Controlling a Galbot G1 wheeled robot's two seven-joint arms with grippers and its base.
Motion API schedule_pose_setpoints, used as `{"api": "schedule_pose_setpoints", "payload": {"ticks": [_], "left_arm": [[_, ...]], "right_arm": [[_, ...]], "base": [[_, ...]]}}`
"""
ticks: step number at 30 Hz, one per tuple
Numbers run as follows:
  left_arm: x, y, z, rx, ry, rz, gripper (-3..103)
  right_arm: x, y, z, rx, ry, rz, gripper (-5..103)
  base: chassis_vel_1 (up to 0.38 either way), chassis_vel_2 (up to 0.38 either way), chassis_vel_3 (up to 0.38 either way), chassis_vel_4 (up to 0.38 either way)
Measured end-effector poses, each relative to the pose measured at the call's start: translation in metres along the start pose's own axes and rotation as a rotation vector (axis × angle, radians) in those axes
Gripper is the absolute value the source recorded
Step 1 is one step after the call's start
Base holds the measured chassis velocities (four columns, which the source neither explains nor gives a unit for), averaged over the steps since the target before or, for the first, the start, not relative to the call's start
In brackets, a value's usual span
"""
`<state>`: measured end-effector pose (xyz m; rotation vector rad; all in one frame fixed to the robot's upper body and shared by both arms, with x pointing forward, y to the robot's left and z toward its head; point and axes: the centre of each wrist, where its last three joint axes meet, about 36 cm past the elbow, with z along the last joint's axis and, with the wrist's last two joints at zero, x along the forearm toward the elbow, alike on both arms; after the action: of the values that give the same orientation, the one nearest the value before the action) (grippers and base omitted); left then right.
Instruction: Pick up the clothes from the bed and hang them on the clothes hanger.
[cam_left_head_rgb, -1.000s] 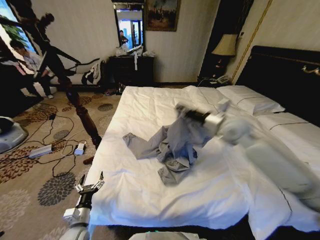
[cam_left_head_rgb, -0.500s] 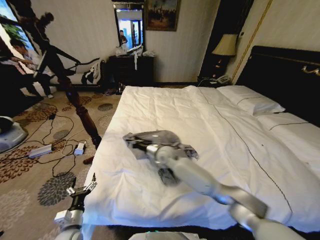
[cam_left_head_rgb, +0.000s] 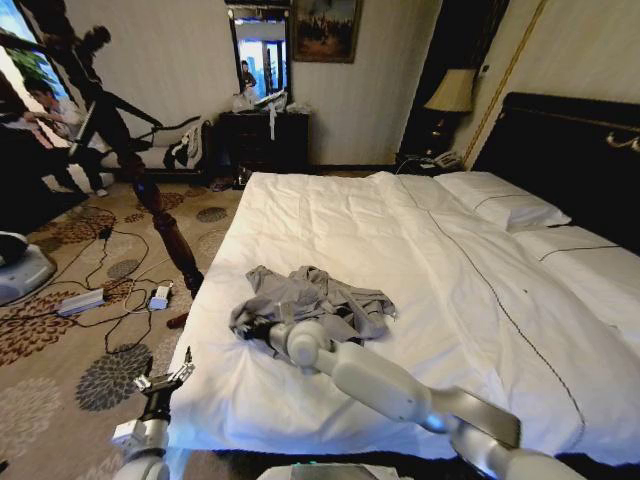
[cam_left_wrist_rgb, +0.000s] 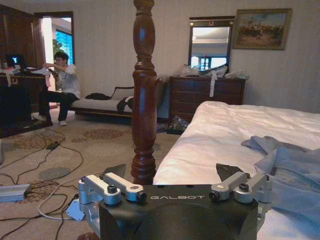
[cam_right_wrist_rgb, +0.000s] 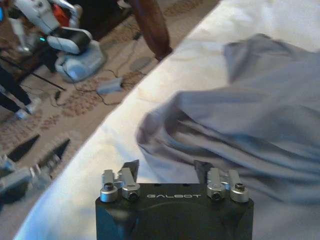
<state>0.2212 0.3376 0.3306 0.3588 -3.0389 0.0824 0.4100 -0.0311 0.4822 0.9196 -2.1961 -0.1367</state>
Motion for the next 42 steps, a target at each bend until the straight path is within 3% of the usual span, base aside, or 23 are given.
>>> {"api": "schedule_pose_setpoints", "payload": {"ticks": [3, 5, 6, 10, 16, 19, 21, 23, 25, 26, 33, 37, 42], "left_arm": [[-0.003, 0.001, -0.002, 0.006, -0.005, 0.032, 100], [-0.009, 0.000, -0.011, 0.040, -0.020, 0.084, 100], [-0.009, 0.000, -0.011, 0.040, -0.020, 0.084, 100], [-0.027, -0.012, -0.035, 0.120, -0.039, 0.194, 100], [-0.048, -0.032, -0.052, 0.133, -0.015, 0.218, 100], [-0.056, -0.042, -0.055, 0.157, 0.016, 0.200, 100], [-0.071, -0.069, -0.064, 0.259, 0.110, 0.167, 100], [-0.073, -0.076, -0.065, 0.289, 0.136, 0.156, 100], [-0.076, -0.102, -0.070, 0.391, 0.226, 0.115, 100], [-0.077, -0.112, -0.070, 0.416, 0.252, 0.099, 100], [-0.077, -0.134, -0.074, 0.483, 0.283, 0.078, 100], [-0.080, -0.140, -0.085, 0.556, 0.285, 0.072, 100], [-0.092, -0.144, -0.078, 0.570, 0.315, 0.057, 100]], "right_arm": [[0.020, -0.020, -0.005, -0.033, -0.056, 0.022, 73], [0.040, -0.045, -0.016, -0.075, -0.195, 0.049, 83], [0.040, -0.045, -0.016, -0.075, -0.195, 0.049, 83], [0.080, -0.073, -0.041, -0.119, -0.427, 0.095, 97], [0.104, -0.084, -0.057, -0.139, -0.570, 0.105, 100], [0.106, -0.085, -0.056, -0.146, -0.580, 0.106, 100], [0.112, -0.088, -0.048, -0.159, -0.585, 0.120, 100], [0.113, -0.089, -0.045, -0.163, -0.583, 0.123, 100], [0.117, -0.090, -0.035, -0.172, -0.571, 0.134, 100], [0.118, -0.091, -0.030, -0.174, -0.563, 0.139, 100], [0.117, -0.092, -0.022, -0.177, -0.547, 0.147, 100], [0.109, -0.087, -0.021, -0.186, -0.531, 0.130, 100], [0.100, -0.085, -0.020, -0.195, -0.514, 0.121, 100]], "base": [[0.000, 0.000, 0.000, 0.000], [0.000, 0.000, 0.000, 0.000], [0.000, 0.000, 0.000, 0.000], [0.000, 0.000, 0.000, 0.000], [0.000, 0.000, 0.000, 0.000], [0.000, 0.000, 0.000, 0.000], [0.000, 0.000, 0.000, 0.000], [0.000, 0.000, 0.000, 0.000], [0.000, 0.000, 0.000, 0.000], [0.000, 0.000, 0.000, 0.000], [0.000, 0.000, 0.000, 0.000], [0.000, 0.000, 0.000, 0.000], [0.000, 0.000, 0.000, 0.000]]}}
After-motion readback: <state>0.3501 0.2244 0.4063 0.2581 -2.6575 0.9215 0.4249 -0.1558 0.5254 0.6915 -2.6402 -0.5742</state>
